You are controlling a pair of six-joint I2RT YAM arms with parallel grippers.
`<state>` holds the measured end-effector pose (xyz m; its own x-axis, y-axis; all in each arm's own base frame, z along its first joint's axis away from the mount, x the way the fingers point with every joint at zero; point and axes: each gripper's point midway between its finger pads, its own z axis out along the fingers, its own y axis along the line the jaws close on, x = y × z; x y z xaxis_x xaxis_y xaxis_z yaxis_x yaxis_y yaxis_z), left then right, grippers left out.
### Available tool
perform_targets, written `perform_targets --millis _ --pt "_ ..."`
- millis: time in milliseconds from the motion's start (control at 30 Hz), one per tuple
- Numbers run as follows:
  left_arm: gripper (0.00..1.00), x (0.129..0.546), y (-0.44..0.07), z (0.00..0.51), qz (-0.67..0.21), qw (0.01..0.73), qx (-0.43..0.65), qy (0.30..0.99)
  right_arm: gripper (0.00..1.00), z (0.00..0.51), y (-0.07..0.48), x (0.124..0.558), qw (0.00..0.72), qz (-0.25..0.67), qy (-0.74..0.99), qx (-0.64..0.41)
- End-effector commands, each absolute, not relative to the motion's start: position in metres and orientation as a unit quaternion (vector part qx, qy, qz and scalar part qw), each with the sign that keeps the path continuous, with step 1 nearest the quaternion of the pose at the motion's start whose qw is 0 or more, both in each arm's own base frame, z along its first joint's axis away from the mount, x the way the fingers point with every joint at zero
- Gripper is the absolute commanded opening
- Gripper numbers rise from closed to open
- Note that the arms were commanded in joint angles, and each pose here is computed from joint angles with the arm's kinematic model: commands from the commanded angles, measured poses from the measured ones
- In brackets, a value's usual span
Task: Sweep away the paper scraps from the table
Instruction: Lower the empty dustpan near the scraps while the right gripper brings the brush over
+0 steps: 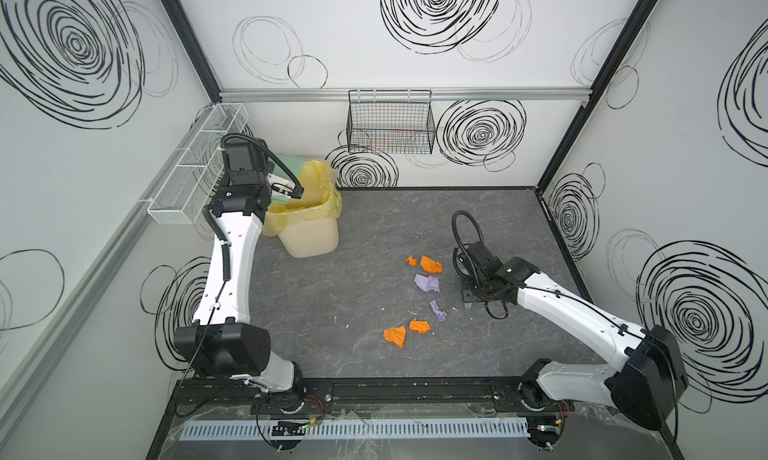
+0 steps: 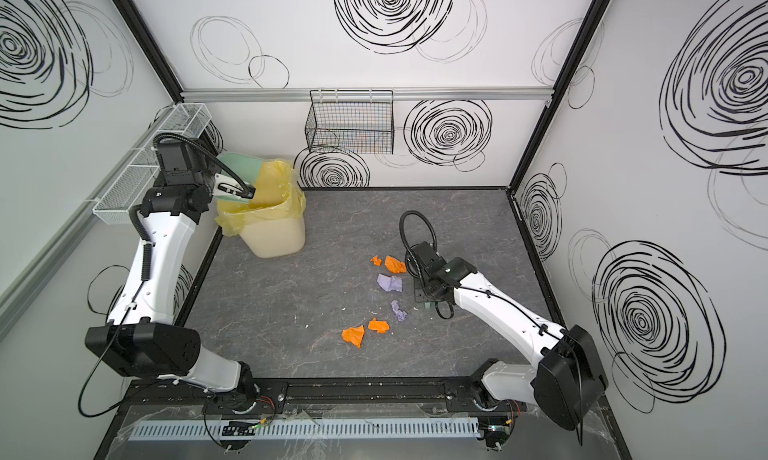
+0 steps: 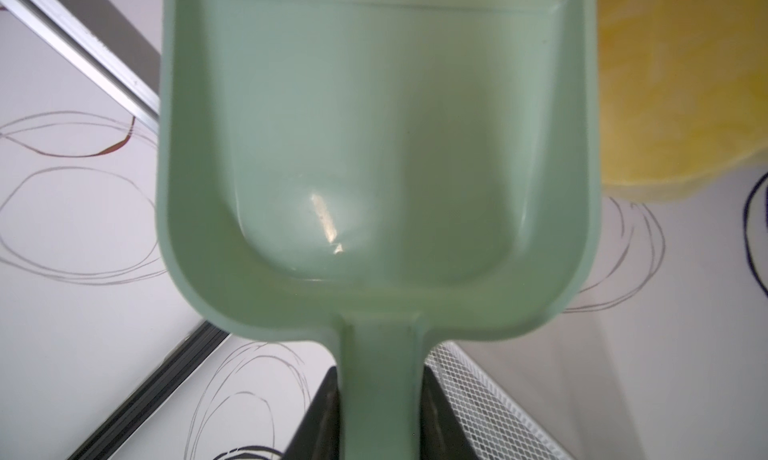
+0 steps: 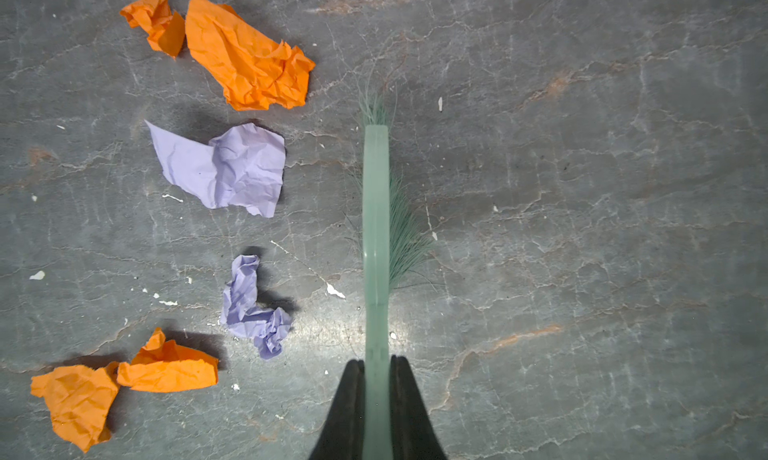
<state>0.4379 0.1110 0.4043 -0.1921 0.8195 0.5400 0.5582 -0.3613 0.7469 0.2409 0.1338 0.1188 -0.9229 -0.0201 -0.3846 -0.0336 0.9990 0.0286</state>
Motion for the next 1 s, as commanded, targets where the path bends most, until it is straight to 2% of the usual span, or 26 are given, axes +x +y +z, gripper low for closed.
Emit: perform_targets --millis 0,167,333,433,533,733,967 --pt "0.00 0.438 0.103 0.453 0.548 0.187 0.590 0.563 0.00 0.111 0.130 0.226 0.168 0.016 0.986 -0.012" --pt "0.00 0.423 0.080 0.496 0.500 0.284 0.559 0.597 0.00 0.125 0.132 0.233 0.185 0.022 0.982 -0.010" --pt "0.00 0.385 0.044 0.495 0.430 0.351 0.557 0.618 0.00 0.144 0.133 0.247 0.199 0.011 0.980 -0.016" --pt "0.00 0.356 0.020 0.472 0.362 0.377 0.566 0.638 0.00 0.153 0.141 0.251 0.199 0.016 0.979 -0.028" --pt "0.00 0.332 0.001 0.443 0.293 0.398 0.569 0.657 0.00 0.177 0.159 0.251 0.220 0.059 0.972 -0.052" --pt "0.00 0.300 -0.030 0.372 0.178 0.402 0.580 0.685 0.00 0.232 0.215 0.218 0.244 0.255 0.926 -0.135" --pt "0.00 0.269 -0.044 0.289 0.109 0.367 0.591 0.710 0.00 0.212 0.256 0.162 0.180 0.319 0.910 -0.193"
